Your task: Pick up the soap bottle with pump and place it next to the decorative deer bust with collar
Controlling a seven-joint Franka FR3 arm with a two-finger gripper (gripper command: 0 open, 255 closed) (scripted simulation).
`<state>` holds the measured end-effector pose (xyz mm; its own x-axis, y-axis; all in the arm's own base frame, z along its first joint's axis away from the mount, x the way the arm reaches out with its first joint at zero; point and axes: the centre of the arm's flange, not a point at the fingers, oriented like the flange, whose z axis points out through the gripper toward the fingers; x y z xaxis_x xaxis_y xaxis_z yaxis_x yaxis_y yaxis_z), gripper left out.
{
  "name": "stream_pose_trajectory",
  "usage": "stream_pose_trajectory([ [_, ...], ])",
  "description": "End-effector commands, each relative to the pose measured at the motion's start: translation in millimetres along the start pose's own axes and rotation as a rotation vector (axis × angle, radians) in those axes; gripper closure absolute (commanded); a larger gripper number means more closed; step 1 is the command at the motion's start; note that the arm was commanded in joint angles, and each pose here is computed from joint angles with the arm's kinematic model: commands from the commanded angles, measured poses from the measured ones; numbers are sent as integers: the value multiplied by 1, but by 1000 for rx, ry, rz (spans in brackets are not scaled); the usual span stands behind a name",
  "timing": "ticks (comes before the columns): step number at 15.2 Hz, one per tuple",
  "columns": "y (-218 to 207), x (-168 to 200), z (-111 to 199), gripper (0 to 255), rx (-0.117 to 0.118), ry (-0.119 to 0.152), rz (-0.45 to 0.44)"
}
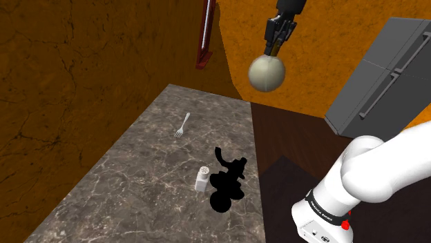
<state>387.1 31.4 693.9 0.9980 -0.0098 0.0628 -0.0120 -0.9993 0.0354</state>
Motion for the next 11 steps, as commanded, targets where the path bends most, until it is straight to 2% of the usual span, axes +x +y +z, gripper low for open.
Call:
stream_pose_trajectory([
  [1, -20, -17, -4, 255, 0, 0, 1],
  [5, -62, -45, -7, 255, 0, 0, 1],
  [11, -63, -47, 24, 255, 0, 0, 1],
])
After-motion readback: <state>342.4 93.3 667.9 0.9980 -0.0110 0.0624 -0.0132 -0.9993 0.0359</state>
